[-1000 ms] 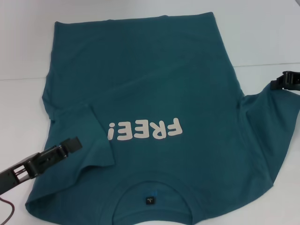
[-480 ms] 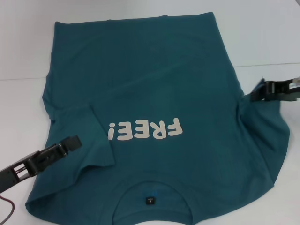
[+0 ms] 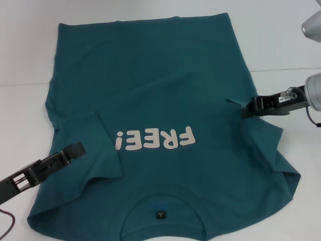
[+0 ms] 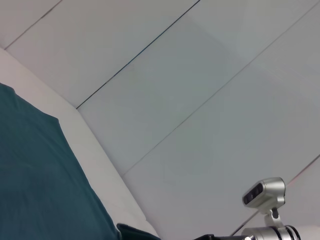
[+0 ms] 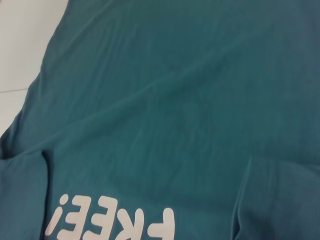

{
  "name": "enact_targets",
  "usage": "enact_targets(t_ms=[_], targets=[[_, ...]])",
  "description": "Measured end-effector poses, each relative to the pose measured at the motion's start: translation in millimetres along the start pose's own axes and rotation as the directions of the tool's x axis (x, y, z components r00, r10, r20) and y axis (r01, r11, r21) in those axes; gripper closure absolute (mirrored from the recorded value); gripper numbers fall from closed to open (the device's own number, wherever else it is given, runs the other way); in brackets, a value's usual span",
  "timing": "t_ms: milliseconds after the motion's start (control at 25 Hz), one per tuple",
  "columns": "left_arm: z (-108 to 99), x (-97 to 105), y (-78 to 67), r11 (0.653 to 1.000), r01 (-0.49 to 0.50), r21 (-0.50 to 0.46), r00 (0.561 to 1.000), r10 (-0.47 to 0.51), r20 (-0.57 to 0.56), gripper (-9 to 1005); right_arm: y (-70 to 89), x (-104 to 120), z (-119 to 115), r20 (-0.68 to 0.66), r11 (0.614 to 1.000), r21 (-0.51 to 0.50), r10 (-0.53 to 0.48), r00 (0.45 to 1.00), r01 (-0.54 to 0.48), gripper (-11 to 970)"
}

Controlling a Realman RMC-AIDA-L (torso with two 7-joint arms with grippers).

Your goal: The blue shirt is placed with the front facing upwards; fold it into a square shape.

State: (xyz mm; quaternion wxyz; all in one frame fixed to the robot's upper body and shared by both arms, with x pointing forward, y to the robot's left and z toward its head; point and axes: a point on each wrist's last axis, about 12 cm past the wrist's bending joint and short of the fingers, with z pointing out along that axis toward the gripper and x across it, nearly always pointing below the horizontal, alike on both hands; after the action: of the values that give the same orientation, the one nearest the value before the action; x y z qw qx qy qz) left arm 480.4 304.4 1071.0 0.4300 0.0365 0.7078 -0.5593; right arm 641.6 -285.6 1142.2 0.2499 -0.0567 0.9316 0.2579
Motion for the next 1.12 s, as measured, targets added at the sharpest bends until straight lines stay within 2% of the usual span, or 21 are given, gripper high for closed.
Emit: enact_targets(t_ms=[320,600,1000,1120], targets=[[1,-1,0.0,1.0,-0.001,0.001,1.0,0.001,0.01,172,0.7,2,13,0.009,0.999,0.0,0.036,0.999,-0.036,825],[1,-1,-0.1,1.0,-0.001,0.003,1.0,0.001,0.014,172,2.8,-6,17,0.082,0.995,-0.012,0.102,0.991,-0.101,811],[0,-1,0.0,1.0,0.0,0.002,1.0,0.0,0.016,173,7.7,-6,29,0.097,0.993,-0.024,0.117,0.988,-0.115,791],[-1,-1,0.1,1.0,-0.001,-0.001,1.0,0.001,0.02,173,9.6,-7,29,0.115,0.992,-0.056,0.122,0.986,-0.116,786]])
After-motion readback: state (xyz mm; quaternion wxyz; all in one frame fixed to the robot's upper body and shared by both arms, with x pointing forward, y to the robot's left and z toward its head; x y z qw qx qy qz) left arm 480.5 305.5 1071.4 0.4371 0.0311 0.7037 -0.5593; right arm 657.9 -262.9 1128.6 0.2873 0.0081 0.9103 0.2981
